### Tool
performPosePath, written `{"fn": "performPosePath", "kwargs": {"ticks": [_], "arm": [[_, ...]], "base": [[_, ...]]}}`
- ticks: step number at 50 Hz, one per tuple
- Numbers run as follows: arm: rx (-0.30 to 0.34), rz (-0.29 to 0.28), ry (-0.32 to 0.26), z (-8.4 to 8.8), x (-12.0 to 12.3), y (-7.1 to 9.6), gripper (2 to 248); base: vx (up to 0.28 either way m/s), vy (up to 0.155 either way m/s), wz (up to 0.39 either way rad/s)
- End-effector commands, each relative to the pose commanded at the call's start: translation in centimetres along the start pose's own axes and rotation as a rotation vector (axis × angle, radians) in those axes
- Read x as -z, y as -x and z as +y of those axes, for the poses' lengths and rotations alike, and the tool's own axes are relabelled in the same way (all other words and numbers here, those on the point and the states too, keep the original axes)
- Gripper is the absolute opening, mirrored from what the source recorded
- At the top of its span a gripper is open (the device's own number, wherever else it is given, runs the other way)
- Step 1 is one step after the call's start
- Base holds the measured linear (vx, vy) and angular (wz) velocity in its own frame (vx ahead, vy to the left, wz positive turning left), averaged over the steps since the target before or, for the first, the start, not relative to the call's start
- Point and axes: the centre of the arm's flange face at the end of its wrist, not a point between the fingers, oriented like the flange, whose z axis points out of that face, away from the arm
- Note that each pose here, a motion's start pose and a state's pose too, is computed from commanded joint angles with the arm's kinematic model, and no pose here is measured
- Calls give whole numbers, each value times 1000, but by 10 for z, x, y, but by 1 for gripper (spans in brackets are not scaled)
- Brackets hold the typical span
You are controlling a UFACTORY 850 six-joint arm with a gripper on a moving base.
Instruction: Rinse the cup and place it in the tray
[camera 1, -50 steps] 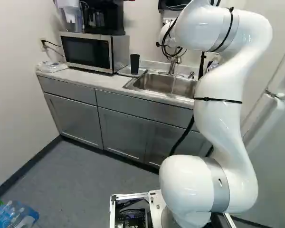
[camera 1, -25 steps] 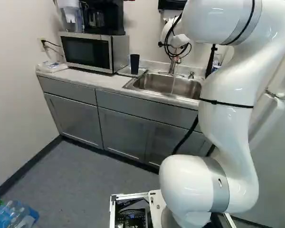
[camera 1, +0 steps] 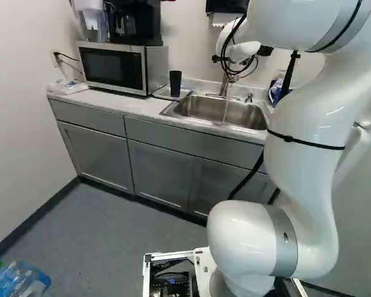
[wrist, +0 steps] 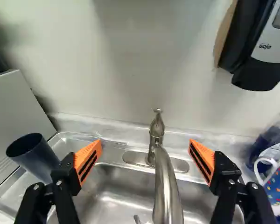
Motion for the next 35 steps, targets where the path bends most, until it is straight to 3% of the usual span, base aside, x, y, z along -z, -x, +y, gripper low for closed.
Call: {"fn": "performPosePath", "kwargs": {"ticks": [13, 35], "arm": [[-4, -94, 12, 8, 25, 13, 247], [-11, -310, 25, 15, 67, 41, 247]], "base": [[0, 0, 0], [0, 0, 0]]}}
